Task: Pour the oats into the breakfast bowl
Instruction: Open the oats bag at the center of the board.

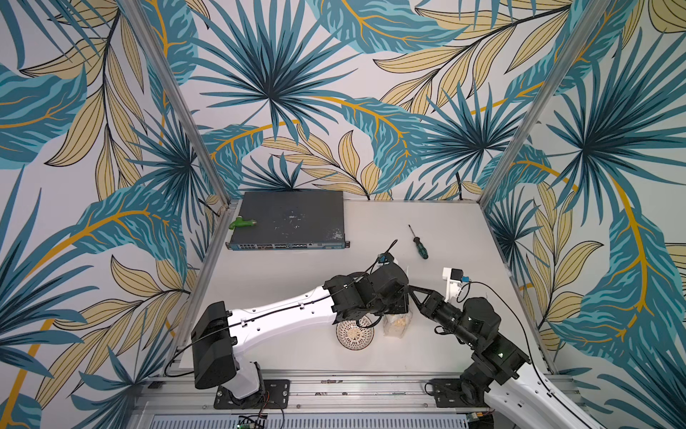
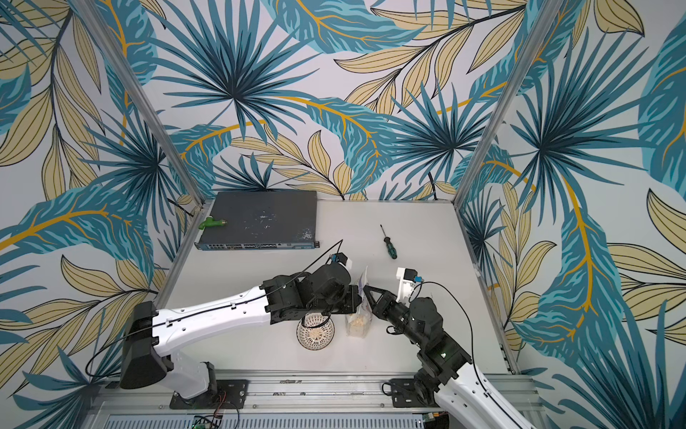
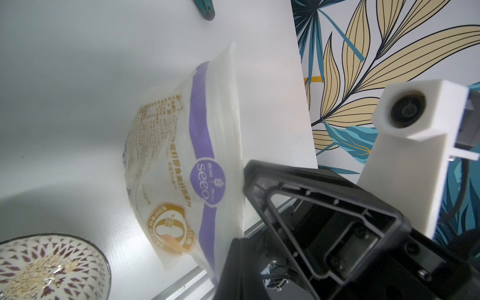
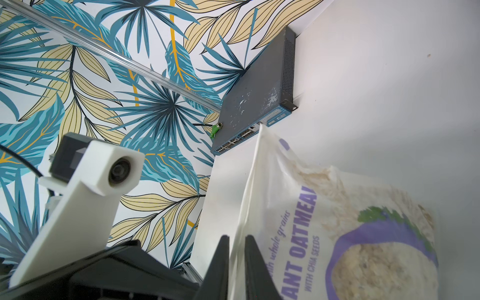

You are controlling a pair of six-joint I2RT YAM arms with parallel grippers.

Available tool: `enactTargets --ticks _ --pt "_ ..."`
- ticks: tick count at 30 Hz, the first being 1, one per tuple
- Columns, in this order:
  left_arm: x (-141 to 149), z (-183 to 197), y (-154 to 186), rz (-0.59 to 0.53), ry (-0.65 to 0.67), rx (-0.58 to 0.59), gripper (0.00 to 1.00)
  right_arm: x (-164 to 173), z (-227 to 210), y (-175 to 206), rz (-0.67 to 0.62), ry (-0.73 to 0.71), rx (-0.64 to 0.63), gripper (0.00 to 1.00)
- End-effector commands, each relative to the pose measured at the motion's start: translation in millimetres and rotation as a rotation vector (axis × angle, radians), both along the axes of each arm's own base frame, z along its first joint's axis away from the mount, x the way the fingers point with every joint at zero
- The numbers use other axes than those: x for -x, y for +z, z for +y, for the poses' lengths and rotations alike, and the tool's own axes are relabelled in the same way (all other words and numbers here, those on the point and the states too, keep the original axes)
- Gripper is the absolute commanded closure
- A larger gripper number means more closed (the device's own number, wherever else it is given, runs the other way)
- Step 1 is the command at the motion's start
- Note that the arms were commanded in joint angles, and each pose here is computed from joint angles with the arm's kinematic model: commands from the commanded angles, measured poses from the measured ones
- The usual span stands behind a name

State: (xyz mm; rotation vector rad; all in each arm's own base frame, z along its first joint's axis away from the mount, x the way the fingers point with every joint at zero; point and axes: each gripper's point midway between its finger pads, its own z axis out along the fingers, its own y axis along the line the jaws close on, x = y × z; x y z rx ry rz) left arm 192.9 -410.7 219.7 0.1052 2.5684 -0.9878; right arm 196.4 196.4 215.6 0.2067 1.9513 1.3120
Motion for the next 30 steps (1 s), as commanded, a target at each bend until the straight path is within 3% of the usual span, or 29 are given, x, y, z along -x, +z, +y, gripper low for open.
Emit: enactTargets --ticks 1,11,30 --pt "-1 14 -11 0.012 0.024 -0.048 1.00 1 3 -6 0.007 0.014 -0.004 0.83" --pt "0 14 -11 0.014 0.025 -0.046 1.00 2 -7 -11 0.008 -0.028 -0.010 0.83" --pt "0 15 -10 0.015 0.028 -0.046 1.00 7 1 -5 -0.008 0.027 -0.031 0.83"
